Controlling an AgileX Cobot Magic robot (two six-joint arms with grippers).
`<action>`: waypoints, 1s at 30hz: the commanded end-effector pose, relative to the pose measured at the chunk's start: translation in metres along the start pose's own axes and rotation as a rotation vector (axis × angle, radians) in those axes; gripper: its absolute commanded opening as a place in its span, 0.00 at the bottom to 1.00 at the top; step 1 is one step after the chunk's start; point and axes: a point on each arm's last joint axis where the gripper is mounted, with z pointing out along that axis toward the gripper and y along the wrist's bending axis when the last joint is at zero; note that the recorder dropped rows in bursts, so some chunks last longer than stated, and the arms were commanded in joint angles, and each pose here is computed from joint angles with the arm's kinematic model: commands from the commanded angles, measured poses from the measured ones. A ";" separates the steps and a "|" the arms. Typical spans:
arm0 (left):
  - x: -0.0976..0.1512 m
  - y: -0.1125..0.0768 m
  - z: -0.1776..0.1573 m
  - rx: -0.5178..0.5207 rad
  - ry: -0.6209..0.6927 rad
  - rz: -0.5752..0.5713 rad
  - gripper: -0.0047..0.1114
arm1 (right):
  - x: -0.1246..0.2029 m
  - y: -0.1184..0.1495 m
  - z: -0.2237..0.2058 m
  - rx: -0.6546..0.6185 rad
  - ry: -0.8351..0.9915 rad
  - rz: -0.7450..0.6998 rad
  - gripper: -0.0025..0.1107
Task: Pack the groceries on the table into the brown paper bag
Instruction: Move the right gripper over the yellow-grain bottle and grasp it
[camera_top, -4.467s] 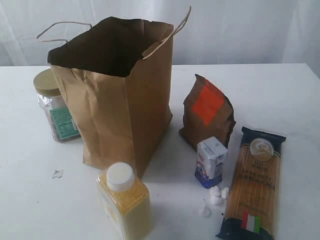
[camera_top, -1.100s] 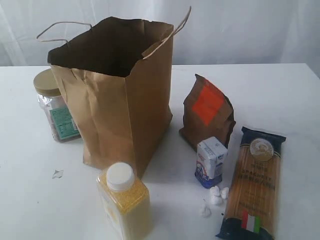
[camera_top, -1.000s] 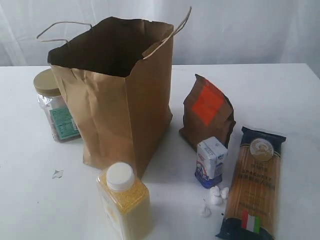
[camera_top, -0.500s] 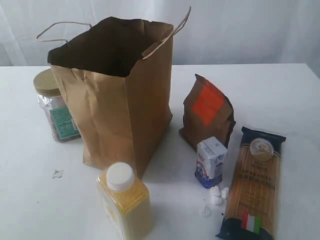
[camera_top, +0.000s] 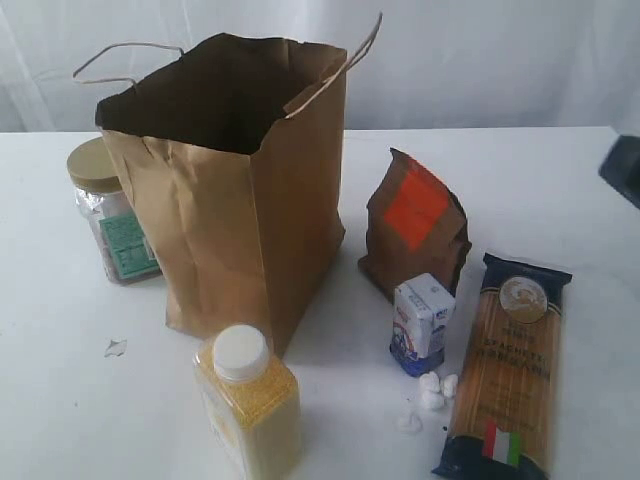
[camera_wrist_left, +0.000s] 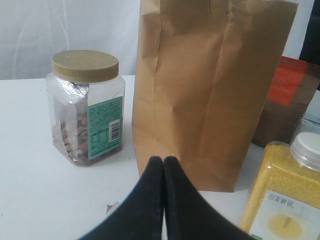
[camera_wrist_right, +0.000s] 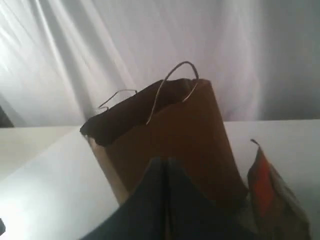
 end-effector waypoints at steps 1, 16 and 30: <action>0.001 0.000 0.000 0.004 -0.002 -0.004 0.04 | -0.020 -0.012 0.043 -0.107 0.182 0.024 0.02; 0.001 0.000 0.000 0.004 -0.002 -0.004 0.04 | -0.044 -0.116 0.093 0.578 0.170 -0.380 0.02; 0.001 0.000 0.000 0.004 -0.002 -0.004 0.04 | -0.047 -0.143 0.062 0.991 0.452 -0.649 0.02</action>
